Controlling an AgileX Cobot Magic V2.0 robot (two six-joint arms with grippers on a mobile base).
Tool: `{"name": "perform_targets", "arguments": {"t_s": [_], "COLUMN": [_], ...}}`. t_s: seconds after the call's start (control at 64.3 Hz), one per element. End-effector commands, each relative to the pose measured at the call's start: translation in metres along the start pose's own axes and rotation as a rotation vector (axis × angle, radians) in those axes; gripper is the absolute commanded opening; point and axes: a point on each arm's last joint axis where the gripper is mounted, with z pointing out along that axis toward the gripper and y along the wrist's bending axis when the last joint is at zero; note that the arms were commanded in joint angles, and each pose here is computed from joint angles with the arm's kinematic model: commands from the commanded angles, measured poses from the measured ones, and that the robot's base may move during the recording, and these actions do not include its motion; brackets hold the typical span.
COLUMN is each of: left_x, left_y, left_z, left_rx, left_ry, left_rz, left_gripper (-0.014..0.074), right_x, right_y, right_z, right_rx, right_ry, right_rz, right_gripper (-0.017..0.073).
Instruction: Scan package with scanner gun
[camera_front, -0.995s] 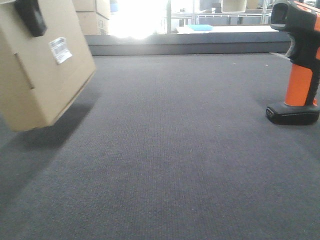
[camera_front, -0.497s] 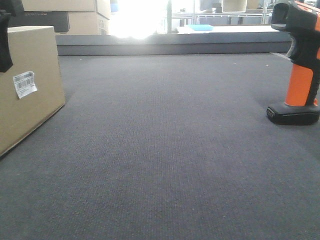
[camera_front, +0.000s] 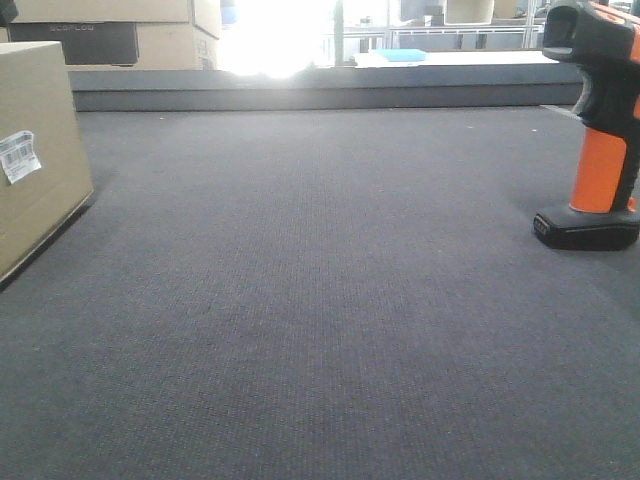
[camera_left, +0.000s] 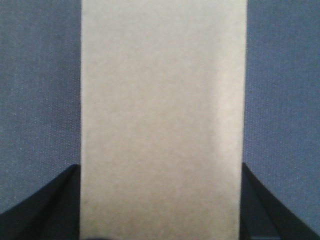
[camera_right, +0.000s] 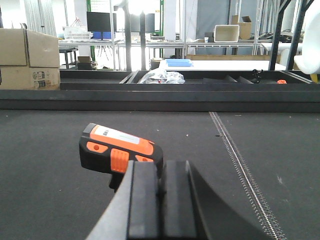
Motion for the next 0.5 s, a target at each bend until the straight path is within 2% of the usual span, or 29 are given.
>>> {"name": "perform_targets", "arguments": {"t_s": [0.0, 0.062, 0.124, 0.295, 0.482], "left_x": [-0.0014, -0.0015, -0.0015, 0.0002, 0.0001], "left_y": [-0.0003, -0.0002, -0.0004, -0.0007, -0.0004], "left_z": [-0.0011, -0.0001, 0.0027, 0.0063, 0.0063], "left_rx": [0.014, 0.010, 0.006, 0.005, 0.002], "left_ry": [-0.020, -0.017, -0.009, -0.002, -0.004], "left_rz": [0.002, 0.005, 0.010, 0.012, 0.014], "left_gripper": [0.0088, 0.0096, 0.0150, 0.0394, 0.0566], "right_x": [-0.0041, -0.0041, -0.0041, -0.0041, -0.0041], "right_y": [0.0001, 0.0001, 0.0001, 0.0001, 0.0001], "right_z": [-0.0008, -0.0008, -0.0008, -0.0008, -0.0008], "right_rx": [0.001, 0.001, 0.001, 0.001, 0.001], "right_ry": [-0.021, -0.021, -0.021, -0.021, -0.021], "right_rz": [0.004, 0.004, 0.004, 0.004, 0.004], "right_gripper": [-0.0168, -0.0168, -0.0168, -0.0168, -0.0168]}}
